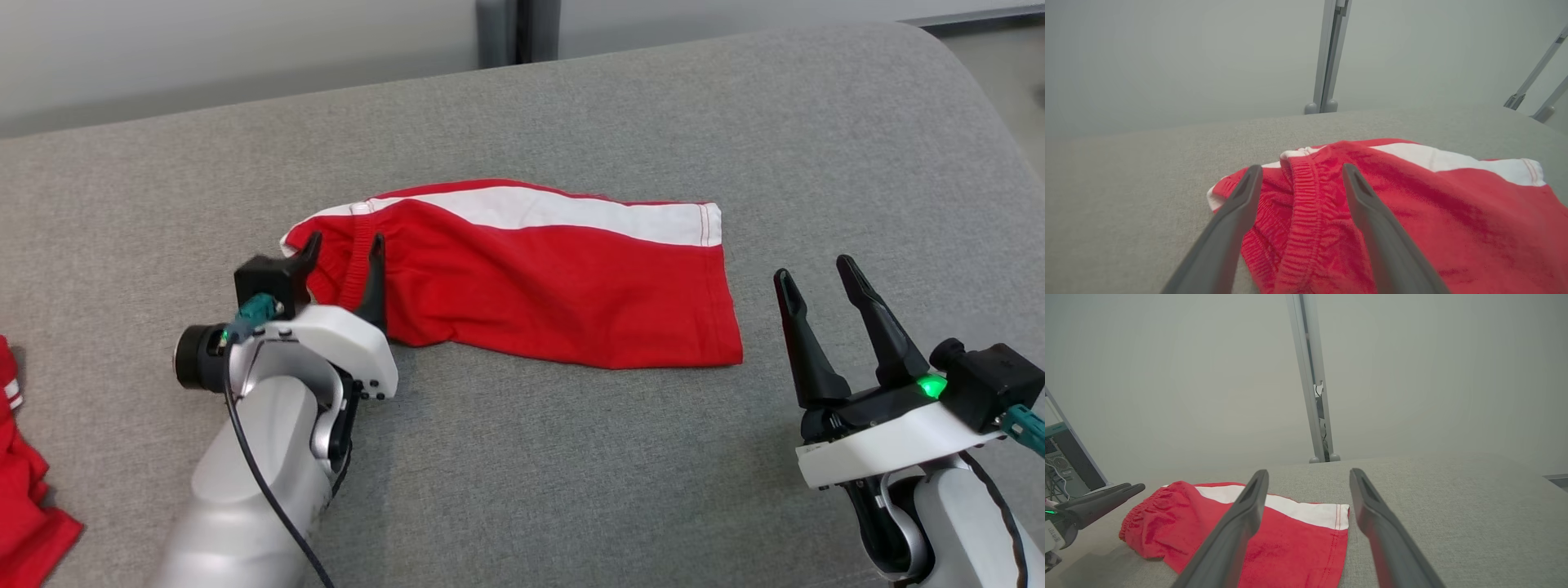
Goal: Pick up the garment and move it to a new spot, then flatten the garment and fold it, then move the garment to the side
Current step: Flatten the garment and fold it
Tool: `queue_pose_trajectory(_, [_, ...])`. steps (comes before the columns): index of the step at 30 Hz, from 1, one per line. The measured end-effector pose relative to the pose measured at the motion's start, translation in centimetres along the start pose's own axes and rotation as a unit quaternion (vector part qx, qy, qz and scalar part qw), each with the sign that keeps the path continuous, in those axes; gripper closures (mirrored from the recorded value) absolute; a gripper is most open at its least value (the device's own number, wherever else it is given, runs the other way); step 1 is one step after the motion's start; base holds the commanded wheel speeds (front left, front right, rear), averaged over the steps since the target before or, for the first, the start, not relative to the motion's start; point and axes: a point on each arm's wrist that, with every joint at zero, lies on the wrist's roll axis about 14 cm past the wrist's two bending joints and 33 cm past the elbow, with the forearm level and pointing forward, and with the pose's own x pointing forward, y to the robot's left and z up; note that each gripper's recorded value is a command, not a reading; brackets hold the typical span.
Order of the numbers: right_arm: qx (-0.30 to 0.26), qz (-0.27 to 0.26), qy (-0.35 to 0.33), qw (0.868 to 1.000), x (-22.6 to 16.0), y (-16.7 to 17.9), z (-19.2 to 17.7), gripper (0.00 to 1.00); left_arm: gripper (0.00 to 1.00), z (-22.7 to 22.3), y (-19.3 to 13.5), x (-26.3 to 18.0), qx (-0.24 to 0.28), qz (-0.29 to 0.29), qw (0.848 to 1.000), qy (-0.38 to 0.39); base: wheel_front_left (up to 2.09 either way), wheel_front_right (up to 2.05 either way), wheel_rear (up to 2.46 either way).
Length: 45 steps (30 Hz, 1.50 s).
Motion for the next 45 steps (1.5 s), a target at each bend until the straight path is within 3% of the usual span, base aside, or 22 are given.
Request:
queue_pose_trajectory(4, [-0.002, -0.012, 0.005, 1.0, -0.3, -0.8, -0.3, 0.0, 0.0, -0.7, -0.5, 2.0, -0.034, -0.012, 0.999, 0.039, 0.0, 0.0, 0.0])
queue_pose_trajectory(21, [-0.002, -0.021, 0.008, 1.0, -0.3, -1.3, -0.5, 0.0, 0.0, -2.1, -1.7, 4.0, -0.038, -0.041, 0.994, 0.099, 0.0, 0.0, 0.0])
queue_pose_trajectory(22, [-0.001, -0.021, 0.008, 1.0, -0.2, -1.2, -0.5, 0.0, 0.44, -2.3, -1.8, 3.9, -0.033, -0.046, 0.993, 0.105, 0.0, 0.0, 0.0])
queue_pose_trajectory(24, [-0.001, -0.02, 0.01, 1.0, -0.1, -1.2, -0.7, 0.0, 0.84, -2.7, -2.2, 3.8, -0.027, -0.058, 0.991, 0.116, 0.0, 0.0, 0.0])
queue_pose_trajectory(25, [-0.001, -0.02, 0.01, 1.0, -0.1, -1.2, -0.7, 0.0, 0.98, -2.7, -2.2, 3.9, -0.03, -0.058, 0.991, 0.115, 0.0, 0.0, 0.0])
queue_pose_trajectory(29, [0.0, -0.018, 0.009, 1.0, 0.1, -1.1, -0.7, 0.0, 1.0, -2.0, -2.1, 4.1, -0.028, -0.058, 0.993, 0.101, 0.0, 0.0, 0.0])
queue_pose_trajectory(40, [0.008, -0.004, 0.0, 1.0, 0.3, 0.1, -0.3, 0.0, 1.0, 1.7, -4.9, 1.9, 0.075, -0.129, 0.989, 0.013, 0.0, 0.0, 0.0])
queue_pose_trajectory(41, [0.011, -0.002, 0.001, 1.0, 0.3, 0.3, -0.4, 0.0, 0.99, 2.1, -5.3, 1.4, 0.082, -0.135, 0.987, 0.001, 0.0, 0.0, 0.0])
queue_pose_trajectory(43, [0.014, 0.005, 0.0, 1.0, 0.3, 0.9, -0.3, 0.0, 0.85, 2.5, -6.2, 0.0, 0.101, -0.153, 0.983, -0.017, 0.0, 0.0, 0.0])
queue_pose_trajectory(45, [0.017, 0.012, -0.001, 1.0, 0.3, 1.5, -0.3, 0.0, 0.84, 1.7, -6.8, -1.9, 0.112, -0.167, 0.979, -0.02, 0.0, 0.0, 0.0])
